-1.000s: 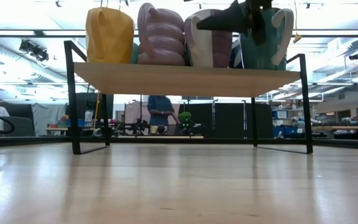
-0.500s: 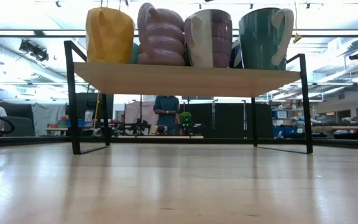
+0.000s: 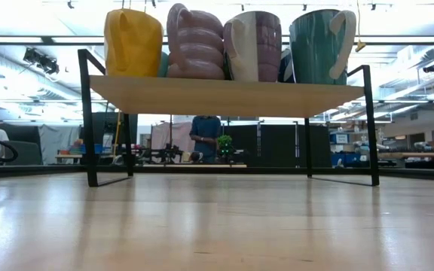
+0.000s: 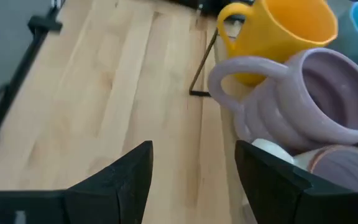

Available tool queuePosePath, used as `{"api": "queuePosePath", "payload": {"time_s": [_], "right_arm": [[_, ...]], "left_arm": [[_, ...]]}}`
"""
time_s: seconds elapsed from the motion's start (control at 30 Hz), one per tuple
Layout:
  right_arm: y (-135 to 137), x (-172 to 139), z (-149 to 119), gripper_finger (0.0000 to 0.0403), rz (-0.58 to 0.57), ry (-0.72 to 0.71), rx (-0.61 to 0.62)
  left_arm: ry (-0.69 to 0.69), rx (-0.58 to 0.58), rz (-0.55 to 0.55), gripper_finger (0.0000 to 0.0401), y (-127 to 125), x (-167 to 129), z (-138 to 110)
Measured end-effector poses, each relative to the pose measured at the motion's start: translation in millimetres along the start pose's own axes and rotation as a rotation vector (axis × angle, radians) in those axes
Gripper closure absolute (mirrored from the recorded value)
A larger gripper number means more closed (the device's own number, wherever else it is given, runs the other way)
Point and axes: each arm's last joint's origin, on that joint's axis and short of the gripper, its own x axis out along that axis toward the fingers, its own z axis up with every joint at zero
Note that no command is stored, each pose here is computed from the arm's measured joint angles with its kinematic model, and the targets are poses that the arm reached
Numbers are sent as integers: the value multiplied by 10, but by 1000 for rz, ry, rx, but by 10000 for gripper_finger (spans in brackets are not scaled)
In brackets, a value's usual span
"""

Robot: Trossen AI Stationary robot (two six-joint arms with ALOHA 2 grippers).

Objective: Place coffee mugs
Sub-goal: Adjust the purple white mug on the shelf

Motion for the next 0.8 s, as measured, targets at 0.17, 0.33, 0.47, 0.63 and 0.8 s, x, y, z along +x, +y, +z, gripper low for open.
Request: {"api": "queuePosePath", "payload": {"time_s": [0.17,0.33,0.47,0.63,0.8], "right_arm": [[-31,63,83,178,5,86,-101],[9,229,225,187,8,174,-217],[18,293,314,193,5,246,-296],[27,303,396,201,3,259,-350],[-40,326,413,204,-8,260,-354]], "left_arm": [[83,-102,-50,214,-24,-65,-100],[76,-140,-71,223,-124,-204,-140],[61,-164,-76,231,-181,-312,-167],[35,-198,-79,232,-215,-448,-200],[8,-211,-89,232,-232,-551,-221]]}}
